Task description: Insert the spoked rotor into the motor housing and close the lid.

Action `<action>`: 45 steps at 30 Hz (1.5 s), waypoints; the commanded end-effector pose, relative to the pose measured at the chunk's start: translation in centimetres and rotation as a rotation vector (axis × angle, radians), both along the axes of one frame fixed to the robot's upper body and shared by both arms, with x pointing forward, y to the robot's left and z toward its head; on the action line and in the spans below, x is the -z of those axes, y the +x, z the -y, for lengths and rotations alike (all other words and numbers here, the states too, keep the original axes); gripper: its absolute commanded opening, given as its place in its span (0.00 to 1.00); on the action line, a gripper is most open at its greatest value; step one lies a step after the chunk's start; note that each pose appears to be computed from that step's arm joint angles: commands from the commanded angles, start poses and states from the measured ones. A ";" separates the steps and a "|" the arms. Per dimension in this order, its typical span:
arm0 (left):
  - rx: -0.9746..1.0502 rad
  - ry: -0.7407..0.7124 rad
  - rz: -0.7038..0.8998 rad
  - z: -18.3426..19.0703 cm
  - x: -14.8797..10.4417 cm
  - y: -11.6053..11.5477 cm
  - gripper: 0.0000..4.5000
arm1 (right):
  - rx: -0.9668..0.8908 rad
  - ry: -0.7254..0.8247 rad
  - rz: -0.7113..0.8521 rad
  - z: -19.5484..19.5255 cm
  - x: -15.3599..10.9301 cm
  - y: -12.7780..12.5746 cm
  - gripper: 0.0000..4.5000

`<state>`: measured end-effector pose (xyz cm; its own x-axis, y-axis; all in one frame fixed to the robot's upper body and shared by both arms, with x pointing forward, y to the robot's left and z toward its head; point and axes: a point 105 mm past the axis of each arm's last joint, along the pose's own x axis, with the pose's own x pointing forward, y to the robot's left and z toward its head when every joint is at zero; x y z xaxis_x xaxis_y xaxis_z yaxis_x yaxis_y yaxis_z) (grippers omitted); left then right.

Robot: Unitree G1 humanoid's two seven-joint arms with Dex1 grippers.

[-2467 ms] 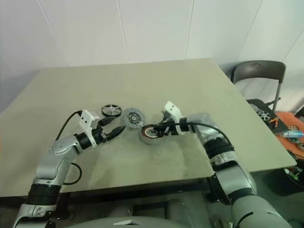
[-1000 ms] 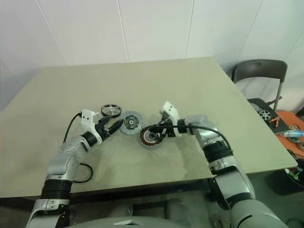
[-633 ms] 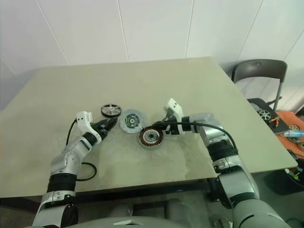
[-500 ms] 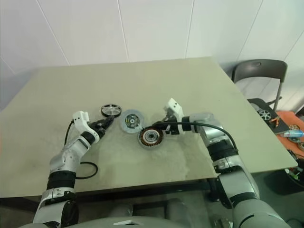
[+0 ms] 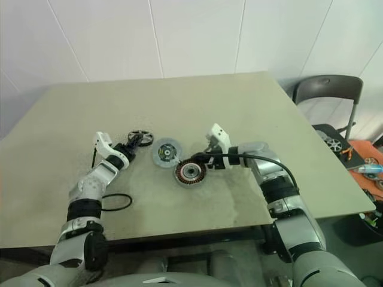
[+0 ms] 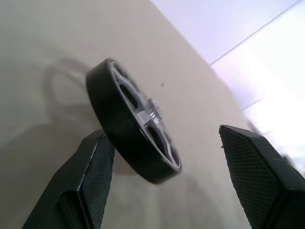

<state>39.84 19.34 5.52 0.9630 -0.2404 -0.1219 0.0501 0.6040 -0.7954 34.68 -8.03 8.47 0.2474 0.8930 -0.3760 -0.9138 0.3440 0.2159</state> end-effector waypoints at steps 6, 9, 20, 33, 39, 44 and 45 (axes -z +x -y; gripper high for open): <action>-0.048 -0.070 -0.039 -0.7 0.2 0.5 0.62 | 0.006 0.026 0.052 -0.2 -1.3 0.4 0.00; -0.066 -0.097 -0.038 -1.0 0.2 0.4 0.39 | 0.009 0.026 0.053 -0.3 -1.3 0.5 0.00; -0.080 -0.281 0.289 -2.6 -6.8 -0.2 0.10 | 0.042 0.165 0.063 0.7 -4.0 0.7 0.00; 0.624 -0.449 0.569 9.6 -14.9 -6.7 0.10 | 0.085 -0.009 -0.048 7.4 -0.2 -2.6 0.00; 0.687 -0.583 0.384 10.6 -12.0 -7.3 0.10 | 0.119 -0.005 -0.047 7.8 -0.2 -2.7 0.00; 0.733 -0.584 0.182 11.0 -8.6 -8.8 0.10 | 0.135 0.004 -0.052 7.7 0.0 -2.6 0.00; 0.732 -0.588 0.164 10.7 -8.2 -9.0 0.10 | 0.135 0.005 -0.052 7.6 0.0 -2.5 0.00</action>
<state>31.22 8.39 12.89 0.5671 -0.7643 0.3070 0.3785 -0.0893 -0.9213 31.71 -16.00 6.88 0.3303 0.8415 -0.4275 -0.8262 0.4768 0.3000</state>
